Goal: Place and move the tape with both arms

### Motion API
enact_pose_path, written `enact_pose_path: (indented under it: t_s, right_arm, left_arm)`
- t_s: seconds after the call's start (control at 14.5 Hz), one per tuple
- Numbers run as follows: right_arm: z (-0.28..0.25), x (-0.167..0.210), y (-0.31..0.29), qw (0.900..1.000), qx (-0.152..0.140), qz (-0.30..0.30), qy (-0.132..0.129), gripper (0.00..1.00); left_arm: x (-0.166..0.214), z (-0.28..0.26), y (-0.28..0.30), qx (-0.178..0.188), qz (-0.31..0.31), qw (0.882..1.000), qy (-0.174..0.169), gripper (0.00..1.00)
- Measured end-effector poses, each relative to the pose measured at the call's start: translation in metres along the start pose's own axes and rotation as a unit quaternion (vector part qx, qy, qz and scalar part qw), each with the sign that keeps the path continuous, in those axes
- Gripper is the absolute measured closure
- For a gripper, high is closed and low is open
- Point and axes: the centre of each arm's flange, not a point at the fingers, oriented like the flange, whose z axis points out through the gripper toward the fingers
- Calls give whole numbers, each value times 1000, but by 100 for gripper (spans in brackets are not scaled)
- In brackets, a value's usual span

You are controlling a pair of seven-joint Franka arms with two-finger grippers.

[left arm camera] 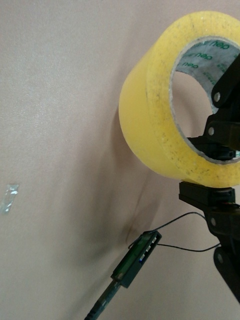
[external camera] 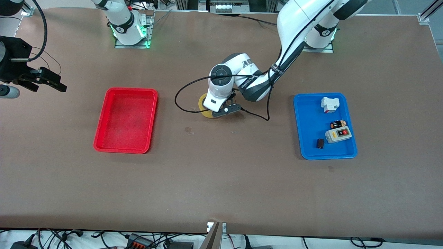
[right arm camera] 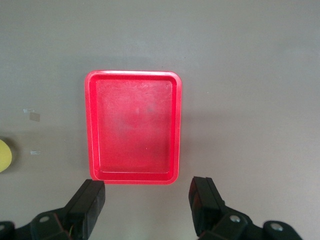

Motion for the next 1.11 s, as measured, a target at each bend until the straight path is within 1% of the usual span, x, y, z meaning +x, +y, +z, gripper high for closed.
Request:
enact_pose_path:
  t_s: [0.35,0.41,0.55,0.62,0.83,0.97,1.11]
  right_arm:
    - [2,-1,-21,1000,0,-19,-3,2]
    - [3,-2,-26,1000,0,-23,-3,2]
    - [5,-1,-29,1000,0,-26,-3,2]
    - [7,0,-31,1000,0,-27,-3,2]
    - [14,2,-47,999,-1,-41,-8,2]
    - [17,3,-59,999,-2,-51,-7,2]
    - [20,2,-71,998,-2,-61,-5,4]
  left_arm:
    - [10,12,8,-2,-29,1000,1,75]
    - [11,11,9,-3,-30,1000,1,67]
    - [13,8,10,-6,-33,999,3,46]
    - [15,7,10,-7,-34,999,5,33]
    - [25,-2,10,-14,-41,999,12,0]
    - [48,-22,1,-17,-55,998,23,0]
    - [82,-60,-22,-8,-77,997,31,0]
